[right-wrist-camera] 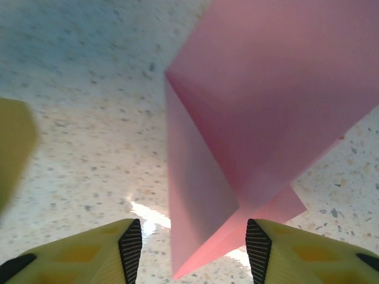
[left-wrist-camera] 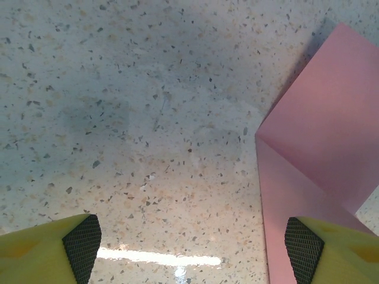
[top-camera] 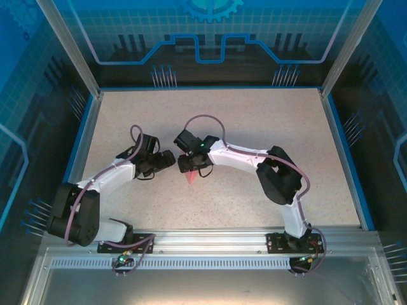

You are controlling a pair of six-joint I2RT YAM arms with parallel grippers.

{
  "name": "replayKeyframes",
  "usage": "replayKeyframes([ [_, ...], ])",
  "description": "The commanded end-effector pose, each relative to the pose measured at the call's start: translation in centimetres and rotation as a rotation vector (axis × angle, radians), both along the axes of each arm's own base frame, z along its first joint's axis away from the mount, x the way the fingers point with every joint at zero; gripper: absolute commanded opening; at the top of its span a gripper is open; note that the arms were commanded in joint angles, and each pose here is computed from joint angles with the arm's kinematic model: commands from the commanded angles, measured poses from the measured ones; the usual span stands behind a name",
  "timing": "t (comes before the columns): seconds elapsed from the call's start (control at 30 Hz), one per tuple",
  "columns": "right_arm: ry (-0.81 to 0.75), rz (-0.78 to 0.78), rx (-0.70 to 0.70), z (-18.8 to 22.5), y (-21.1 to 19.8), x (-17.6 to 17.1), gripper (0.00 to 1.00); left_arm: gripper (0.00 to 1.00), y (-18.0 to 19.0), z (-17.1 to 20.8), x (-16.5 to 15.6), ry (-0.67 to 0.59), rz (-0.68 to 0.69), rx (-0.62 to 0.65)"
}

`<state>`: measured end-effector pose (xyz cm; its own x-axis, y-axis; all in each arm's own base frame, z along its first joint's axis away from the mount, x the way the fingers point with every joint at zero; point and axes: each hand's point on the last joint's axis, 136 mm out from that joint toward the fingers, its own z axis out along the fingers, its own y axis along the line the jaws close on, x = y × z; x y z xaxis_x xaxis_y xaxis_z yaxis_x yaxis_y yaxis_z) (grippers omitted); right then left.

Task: Fold a paper plane with a square sheet of paper (pick it up from the middle)
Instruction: Fold the wing for the fifth time at the center of the table.

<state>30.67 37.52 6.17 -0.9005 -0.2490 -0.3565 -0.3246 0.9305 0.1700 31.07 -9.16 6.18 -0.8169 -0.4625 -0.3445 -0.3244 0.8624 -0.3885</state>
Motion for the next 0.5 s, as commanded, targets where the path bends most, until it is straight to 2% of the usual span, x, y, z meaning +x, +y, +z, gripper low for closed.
replayKeyframes([
  [0.0, 0.039, -0.031, -0.053, -0.7, -0.8, -0.2, 0.48, 0.85, -0.4, 0.7, 0.2, -0.024, 0.01, -0.05],
  [0.2, 0.082, -0.046, -0.059, -2.3, -0.9, -0.2, 0.31, 0.85, -0.6, 0.4, 0.2, -0.018, 0.004, -0.06],
  [0.47, 0.126, -0.071, -0.02, -3.9, -1.6, 0.4, 0.18, 0.85, -0.9, 0.5, 0.2, -0.02, -0.006, -0.076],
])
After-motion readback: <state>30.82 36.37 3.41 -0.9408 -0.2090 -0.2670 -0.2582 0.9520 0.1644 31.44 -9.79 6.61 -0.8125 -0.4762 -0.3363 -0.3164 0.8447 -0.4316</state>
